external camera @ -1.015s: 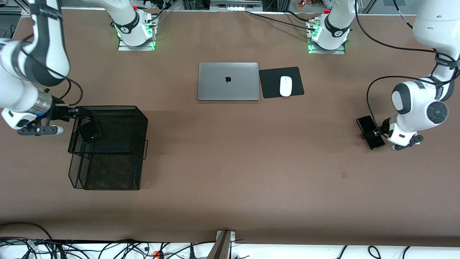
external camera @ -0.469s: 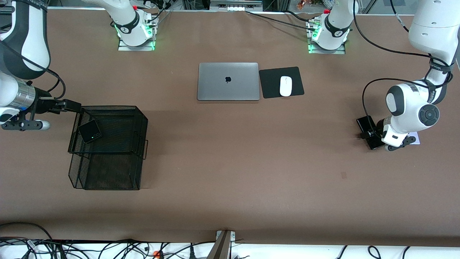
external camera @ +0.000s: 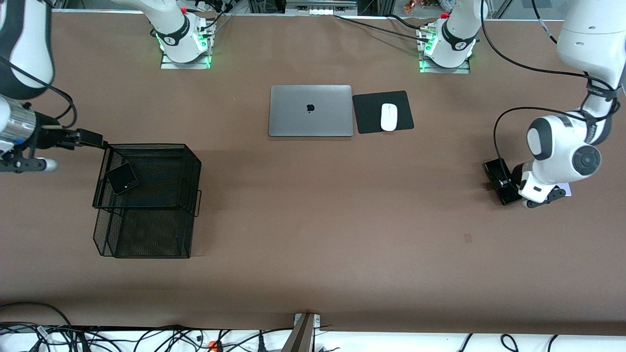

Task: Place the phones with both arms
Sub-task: 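Grasp the black bar phone with the left gripper while the right withdraws, then carry the bar phone to the table middle and release it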

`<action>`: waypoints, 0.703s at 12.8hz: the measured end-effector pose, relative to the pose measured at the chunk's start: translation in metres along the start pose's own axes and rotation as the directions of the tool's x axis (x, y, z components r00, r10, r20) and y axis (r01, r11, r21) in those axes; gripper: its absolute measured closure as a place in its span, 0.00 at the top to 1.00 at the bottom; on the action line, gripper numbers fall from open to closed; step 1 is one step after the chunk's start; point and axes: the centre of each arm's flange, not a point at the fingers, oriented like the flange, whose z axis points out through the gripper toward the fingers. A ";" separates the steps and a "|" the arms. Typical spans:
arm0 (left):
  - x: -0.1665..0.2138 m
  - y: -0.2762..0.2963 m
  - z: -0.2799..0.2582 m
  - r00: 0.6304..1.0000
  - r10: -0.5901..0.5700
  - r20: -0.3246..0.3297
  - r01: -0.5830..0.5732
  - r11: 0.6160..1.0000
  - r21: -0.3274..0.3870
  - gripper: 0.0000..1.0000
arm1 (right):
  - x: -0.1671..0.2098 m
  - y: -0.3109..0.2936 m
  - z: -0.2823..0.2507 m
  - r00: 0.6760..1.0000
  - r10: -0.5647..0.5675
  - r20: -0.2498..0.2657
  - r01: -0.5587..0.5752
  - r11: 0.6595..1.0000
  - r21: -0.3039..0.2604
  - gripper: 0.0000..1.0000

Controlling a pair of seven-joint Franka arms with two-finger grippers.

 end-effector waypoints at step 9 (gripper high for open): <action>-0.046 0.266 -0.108 0.913 0.408 0.028 -0.408 0.913 0.020 0.78 | -0.017 0.021 -0.029 0.999 0.027 -0.029 -0.026 1.000 0.014 1.00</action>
